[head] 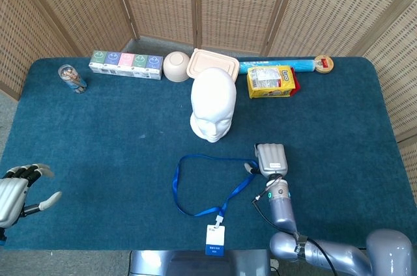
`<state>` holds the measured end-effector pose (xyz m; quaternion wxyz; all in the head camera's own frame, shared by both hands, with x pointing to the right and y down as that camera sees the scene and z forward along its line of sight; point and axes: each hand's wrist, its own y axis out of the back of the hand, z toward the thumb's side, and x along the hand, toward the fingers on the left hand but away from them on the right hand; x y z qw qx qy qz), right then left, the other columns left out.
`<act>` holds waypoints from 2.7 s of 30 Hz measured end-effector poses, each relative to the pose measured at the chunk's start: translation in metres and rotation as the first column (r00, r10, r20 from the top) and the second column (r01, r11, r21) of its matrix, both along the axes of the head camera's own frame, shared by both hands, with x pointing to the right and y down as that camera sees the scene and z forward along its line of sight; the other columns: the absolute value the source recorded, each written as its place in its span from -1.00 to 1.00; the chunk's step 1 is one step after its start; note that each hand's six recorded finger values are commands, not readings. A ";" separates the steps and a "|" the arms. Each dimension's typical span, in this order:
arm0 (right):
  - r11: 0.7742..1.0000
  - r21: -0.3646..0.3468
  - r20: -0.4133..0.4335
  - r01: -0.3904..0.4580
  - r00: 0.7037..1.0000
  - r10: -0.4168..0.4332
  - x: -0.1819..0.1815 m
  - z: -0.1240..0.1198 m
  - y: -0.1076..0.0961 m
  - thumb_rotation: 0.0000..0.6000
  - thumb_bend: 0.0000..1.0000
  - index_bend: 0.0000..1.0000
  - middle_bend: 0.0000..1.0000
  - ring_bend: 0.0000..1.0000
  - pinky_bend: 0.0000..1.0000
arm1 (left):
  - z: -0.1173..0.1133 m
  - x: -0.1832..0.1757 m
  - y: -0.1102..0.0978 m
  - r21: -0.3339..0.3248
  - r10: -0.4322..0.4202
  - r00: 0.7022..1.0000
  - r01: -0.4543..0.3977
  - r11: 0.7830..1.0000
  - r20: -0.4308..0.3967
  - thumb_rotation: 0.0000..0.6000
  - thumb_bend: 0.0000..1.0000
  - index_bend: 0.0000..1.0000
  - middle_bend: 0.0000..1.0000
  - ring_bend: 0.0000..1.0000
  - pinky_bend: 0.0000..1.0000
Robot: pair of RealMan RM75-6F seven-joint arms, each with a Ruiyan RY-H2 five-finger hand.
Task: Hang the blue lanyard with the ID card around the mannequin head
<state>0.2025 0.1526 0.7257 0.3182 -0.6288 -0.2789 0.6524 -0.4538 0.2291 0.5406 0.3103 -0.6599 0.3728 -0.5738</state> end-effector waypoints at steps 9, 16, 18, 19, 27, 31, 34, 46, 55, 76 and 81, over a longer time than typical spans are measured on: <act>1.000 -0.010 -0.009 -0.002 1.000 0.002 0.000 0.007 0.000 0.33 -0.36 -0.03 1.00 1.00 1.00 | 0.001 -0.002 0.000 0.000 -0.002 1.000 0.002 1.000 0.002 -0.89 -0.82 -0.25 -0.38 -0.43 -0.52; 1.000 -0.008 -0.004 -0.015 1.000 0.015 0.001 0.008 -0.003 0.50 -0.24 0.03 1.00 1.00 1.00 | 0.002 -0.003 0.000 -0.003 -0.004 1.000 0.004 1.000 0.002 -0.90 -0.82 -0.26 -0.38 -0.43 -0.52; 1.000 -0.010 -0.006 -0.015 1.000 0.015 0.002 0.008 -0.004 0.51 -0.22 0.05 1.00 1.00 1.00 | 0.003 -0.002 0.000 -0.005 -0.004 1.000 0.004 1.000 0.001 -0.90 -0.82 -0.25 -0.38 -0.43 -0.52; 1.000 -0.012 -0.006 -0.016 1.000 0.016 0.003 0.009 -0.004 0.51 -0.21 0.05 1.00 1.00 1.00 | 0.003 -0.002 0.000 -0.005 -0.003 1.000 0.003 1.000 0.001 -0.90 -0.82 -0.25 -0.38 -0.43 -0.52; 1.000 -0.019 -0.011 -0.008 1.000 0.008 0.002 0.011 -0.004 0.55 -0.19 0.07 1.00 1.00 1.00 | 0.004 -0.001 0.000 -0.008 -0.002 1.000 0.002 1.000 0.002 -0.91 -0.82 -0.26 -0.38 -0.43 -0.52; 1.000 -0.023 -0.017 0.001 1.000 -0.001 0.001 0.011 -0.004 0.54 -0.16 0.07 1.00 1.00 1.00 | 0.005 -0.002 0.001 -0.012 -0.003 1.000 0.003 1.000 0.002 -0.91 -0.82 -0.25 -0.38 -0.43 -0.52; 1.000 -0.028 -0.018 0.004 1.000 -0.005 0.000 0.011 -0.004 0.54 -0.13 0.08 1.00 1.00 1.00 | 0.004 -0.001 0.000 -0.012 -0.005 1.000 0.004 1.000 -0.002 -0.89 -0.82 -0.26 -0.38 -0.43 -0.52; 1.000 -0.029 -0.011 0.008 1.000 -0.008 -0.007 0.010 -0.005 0.72 -0.03 0.17 1.00 1.00 1.00 | 0.004 -0.005 0.001 -0.013 -0.010 1.000 0.010 1.000 -0.003 -0.91 -0.82 -0.25 -0.38 -0.43 -0.52; 0.999 -0.031 0.003 0.013 1.000 -0.013 -0.011 0.006 -0.003 0.79 0.02 0.19 1.00 1.00 1.00 | 0.007 -0.007 -0.001 -0.019 -0.014 1.000 0.014 1.000 0.000 -0.90 -0.82 -0.25 -0.38 -0.43 -0.52; 0.999 -0.031 0.059 0.013 0.998 -0.011 -0.021 -0.004 0.004 0.80 0.03 0.21 1.00 1.00 1.00 | 0.031 0.032 -0.041 -0.001 0.138 0.988 -0.139 0.990 0.064 -0.90 -0.79 -0.21 0.08 0.11 -0.08; 0.999 -0.030 0.075 0.017 0.997 -0.015 -0.024 -0.006 0.005 0.80 0.03 0.22 1.00 1.00 1.00 | 0.047 0.057 -0.064 -0.011 0.202 0.976 -0.202 0.979 0.086 -0.86 -0.79 -0.20 0.12 0.14 -0.02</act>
